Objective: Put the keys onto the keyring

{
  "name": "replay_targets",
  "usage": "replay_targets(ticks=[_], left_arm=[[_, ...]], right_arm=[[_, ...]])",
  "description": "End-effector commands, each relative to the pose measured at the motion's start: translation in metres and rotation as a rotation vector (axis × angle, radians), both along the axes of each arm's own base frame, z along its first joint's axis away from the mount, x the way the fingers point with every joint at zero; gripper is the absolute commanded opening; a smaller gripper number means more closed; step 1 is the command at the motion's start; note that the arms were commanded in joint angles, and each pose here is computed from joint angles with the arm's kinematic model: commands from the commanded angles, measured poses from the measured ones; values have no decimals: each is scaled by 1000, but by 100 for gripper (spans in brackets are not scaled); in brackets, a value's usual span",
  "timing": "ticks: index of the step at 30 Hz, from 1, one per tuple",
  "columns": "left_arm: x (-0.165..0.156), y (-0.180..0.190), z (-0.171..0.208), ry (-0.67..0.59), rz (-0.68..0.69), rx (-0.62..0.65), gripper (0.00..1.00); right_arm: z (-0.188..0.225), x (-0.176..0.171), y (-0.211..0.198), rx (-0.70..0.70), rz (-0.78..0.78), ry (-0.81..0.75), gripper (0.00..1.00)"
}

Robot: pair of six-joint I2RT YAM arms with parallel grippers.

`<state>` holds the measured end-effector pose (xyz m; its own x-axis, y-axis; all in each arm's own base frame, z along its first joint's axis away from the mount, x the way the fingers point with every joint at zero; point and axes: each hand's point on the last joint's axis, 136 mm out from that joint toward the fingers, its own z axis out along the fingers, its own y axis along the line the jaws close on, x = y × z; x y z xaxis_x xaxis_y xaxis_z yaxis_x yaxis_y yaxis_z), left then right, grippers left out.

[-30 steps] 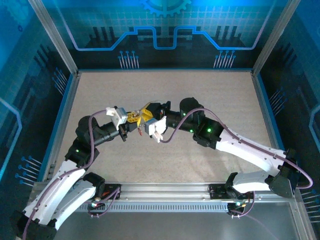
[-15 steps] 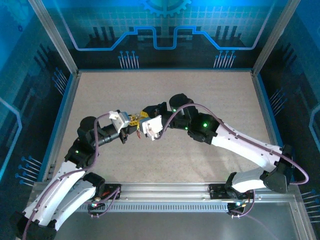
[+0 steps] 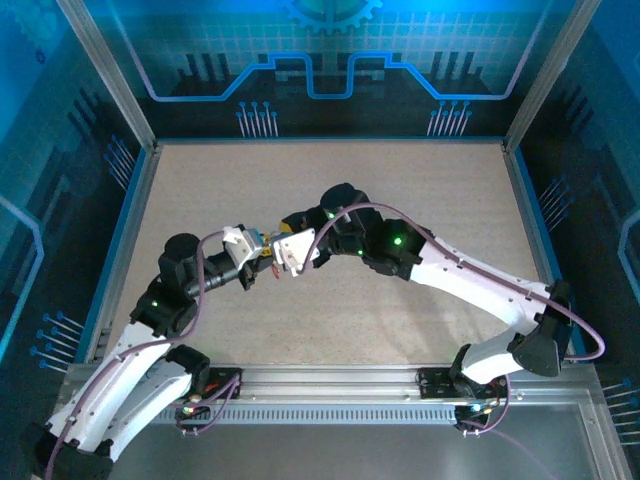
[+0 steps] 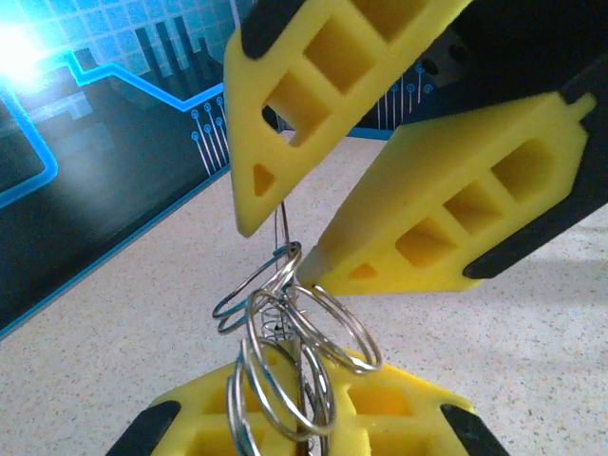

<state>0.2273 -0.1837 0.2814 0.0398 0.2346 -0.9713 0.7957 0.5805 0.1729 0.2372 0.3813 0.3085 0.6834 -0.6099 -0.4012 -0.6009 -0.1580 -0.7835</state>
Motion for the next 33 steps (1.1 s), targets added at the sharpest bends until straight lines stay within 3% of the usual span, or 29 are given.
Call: replay_targets(ticks=[1,11,20,24,31,33], left_arm=[[-6,-1,5,-74,-25,24,0],[-25,-9,-8,-118,-131,69,0],[-29,-11,-9,-146,-146,71,0],[-32,-14,-11,-167,-171,83,0],[-38,-14,-16,-143,-182,112,8],[-40,-13,-16,-149,-183,115,0]], right_arm=[[-10,-6,-9,-88,12,30,29],[-26,-14,-27,-171,51,183,28],[-36,-19,-33,-214,70,278,23],[-40,-27,-35,-232,116,332,2],[-44,-26,-48,-240,172,278,0],[-41,-26,-50,-215,176,289,0]])
